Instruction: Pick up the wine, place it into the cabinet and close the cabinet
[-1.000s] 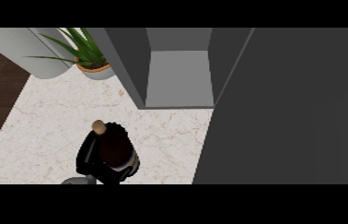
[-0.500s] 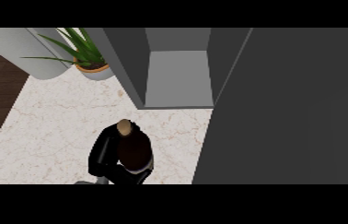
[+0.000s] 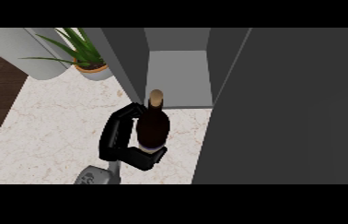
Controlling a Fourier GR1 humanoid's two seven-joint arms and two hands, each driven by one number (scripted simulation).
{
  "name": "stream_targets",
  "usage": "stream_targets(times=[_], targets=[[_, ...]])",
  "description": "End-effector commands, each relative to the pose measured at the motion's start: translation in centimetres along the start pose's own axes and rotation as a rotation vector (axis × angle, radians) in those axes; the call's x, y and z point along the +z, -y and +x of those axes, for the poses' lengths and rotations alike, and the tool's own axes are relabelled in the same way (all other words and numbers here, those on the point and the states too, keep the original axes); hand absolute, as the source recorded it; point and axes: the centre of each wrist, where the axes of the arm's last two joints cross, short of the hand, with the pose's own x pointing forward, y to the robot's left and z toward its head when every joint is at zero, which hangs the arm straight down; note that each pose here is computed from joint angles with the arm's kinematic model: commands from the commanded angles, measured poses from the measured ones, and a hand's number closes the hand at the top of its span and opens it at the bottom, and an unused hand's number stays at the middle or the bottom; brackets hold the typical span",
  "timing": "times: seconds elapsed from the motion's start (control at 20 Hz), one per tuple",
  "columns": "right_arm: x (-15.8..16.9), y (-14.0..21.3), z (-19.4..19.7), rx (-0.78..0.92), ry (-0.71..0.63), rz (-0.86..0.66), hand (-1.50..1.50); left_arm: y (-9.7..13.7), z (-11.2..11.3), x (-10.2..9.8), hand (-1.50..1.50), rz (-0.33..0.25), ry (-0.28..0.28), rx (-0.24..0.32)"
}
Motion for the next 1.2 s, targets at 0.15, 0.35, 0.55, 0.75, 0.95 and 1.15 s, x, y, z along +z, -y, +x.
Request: stream_targets(times=[0.15, 0.35, 0.55, 0.75, 0.95, 1.15], targets=[[2.9, 1.1, 4.8, -0.089, 0.044, 0.013, -1.50, 0.7, -0.3, -3.3, 1.50, 0.029, 0.004, -0.080], [2.7, 0.7, 4.1, -0.093, 0.059, 0.000, -1.50, -1.0, -0.1, -6.4, 1.50, 0.034, 0.002, -0.103], [2.4, 0.9, 4.3, -0.091, 0.064, 0.012, -1.50, 1.2, -1.2, -6.0, 1.50, -0.004, -0.011, -0.123], [1.9, 0.3, 3.5, -0.101, 0.034, 0.026, -1.50, 1.9, -0.8, -8.9, 1.50, -0.013, -0.048, -0.129], [2.1, 0.8, 3.4, -0.098, 0.071, 0.011, -1.50, 0.8, -1.1, -10.1, 1.50, -0.014, -0.030, -0.106], [2.1, 0.8, 3.1, -0.103, 0.042, 0.027, -1.50, 1.9, -1.5, -10.3, 1.50, 0.004, -0.042, -0.107]])
